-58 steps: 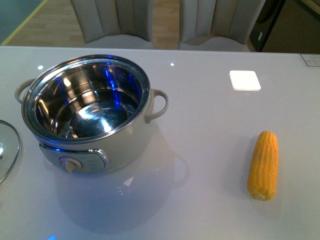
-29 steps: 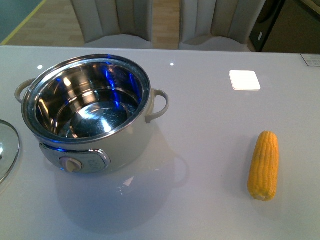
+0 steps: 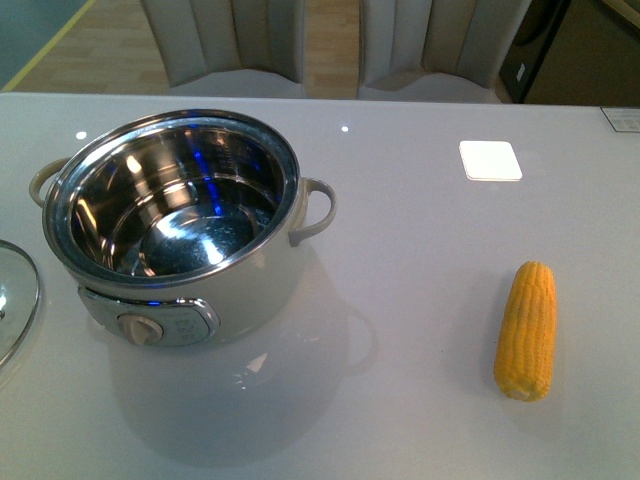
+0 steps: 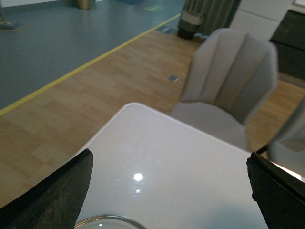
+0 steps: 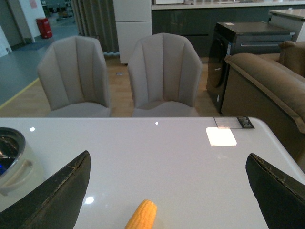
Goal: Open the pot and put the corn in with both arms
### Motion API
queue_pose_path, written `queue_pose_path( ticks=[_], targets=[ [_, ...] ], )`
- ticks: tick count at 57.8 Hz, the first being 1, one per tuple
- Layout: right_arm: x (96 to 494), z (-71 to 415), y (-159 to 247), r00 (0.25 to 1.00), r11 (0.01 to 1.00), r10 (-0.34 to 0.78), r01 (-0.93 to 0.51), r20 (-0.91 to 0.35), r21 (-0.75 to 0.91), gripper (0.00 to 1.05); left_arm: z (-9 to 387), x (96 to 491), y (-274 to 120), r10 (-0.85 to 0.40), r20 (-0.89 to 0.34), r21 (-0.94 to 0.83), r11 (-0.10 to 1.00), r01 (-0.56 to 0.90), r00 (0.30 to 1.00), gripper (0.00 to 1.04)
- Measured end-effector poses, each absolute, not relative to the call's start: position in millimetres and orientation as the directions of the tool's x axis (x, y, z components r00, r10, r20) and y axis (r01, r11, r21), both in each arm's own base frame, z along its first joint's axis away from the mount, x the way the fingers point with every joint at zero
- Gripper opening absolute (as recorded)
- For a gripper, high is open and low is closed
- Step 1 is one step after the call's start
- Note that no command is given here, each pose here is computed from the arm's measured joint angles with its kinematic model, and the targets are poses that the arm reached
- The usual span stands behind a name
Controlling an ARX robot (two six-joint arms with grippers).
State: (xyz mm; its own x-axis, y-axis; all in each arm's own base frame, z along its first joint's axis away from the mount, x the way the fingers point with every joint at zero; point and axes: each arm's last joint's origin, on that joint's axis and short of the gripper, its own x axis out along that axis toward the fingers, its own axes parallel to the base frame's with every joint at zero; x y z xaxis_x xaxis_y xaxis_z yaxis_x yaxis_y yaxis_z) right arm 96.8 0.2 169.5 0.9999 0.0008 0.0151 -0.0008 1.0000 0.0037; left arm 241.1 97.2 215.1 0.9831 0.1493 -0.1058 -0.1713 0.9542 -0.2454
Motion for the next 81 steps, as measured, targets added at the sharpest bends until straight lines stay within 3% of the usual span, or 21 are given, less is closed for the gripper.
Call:
queue_pose_path(
  ticks=[24,37,41,48,66,81],
  targets=[
    [96.8,169.5,0.2,1.0,1.0,0.001,-0.001,0.015,0.004,0.96,257.6,160.6,17.2,-0.11,-0.053,-0.355,0.931,0.084,0.992,0.98],
    [96.8,169.5,0.2,1.0,1.0,0.001,-0.001,0.015,0.004,0.96,260.9,136.9,4.5,-0.105,-0.031,-0.305,0.948,0.09,0.994,0.97],
    [96.8,169.5,0.2,1.0,1.0,0.0,0.0,0.015,0.004,0.96,255.4,135.9,1.9,-0.021,-0.002,-0.193,0.981,0.02,1.0,0.85],
    [96.8,169.5,0.2,1.0,1.0,0.0,0.0,0.015,0.004,0.96,235.3,130.0,0.5,0.002,-0.002,-0.067,0.998,-0.002,1.0,0.62],
    [96.8,169.5,0.2,1.0,1.0,0.0,0.0,0.015,0.004,0.96,203.8,120.2,0.3,0.002,-0.009,-0.015,1.0,-0.002,1.0,0.06],
    [96.8,169.5,0.2,1.0,1.0,0.001,-0.001,0.015,0.004,0.96,190.6,114.3,0.3,0.003,0.002,-0.011,1.0,-0.003,1.0,0.03]
  ],
)
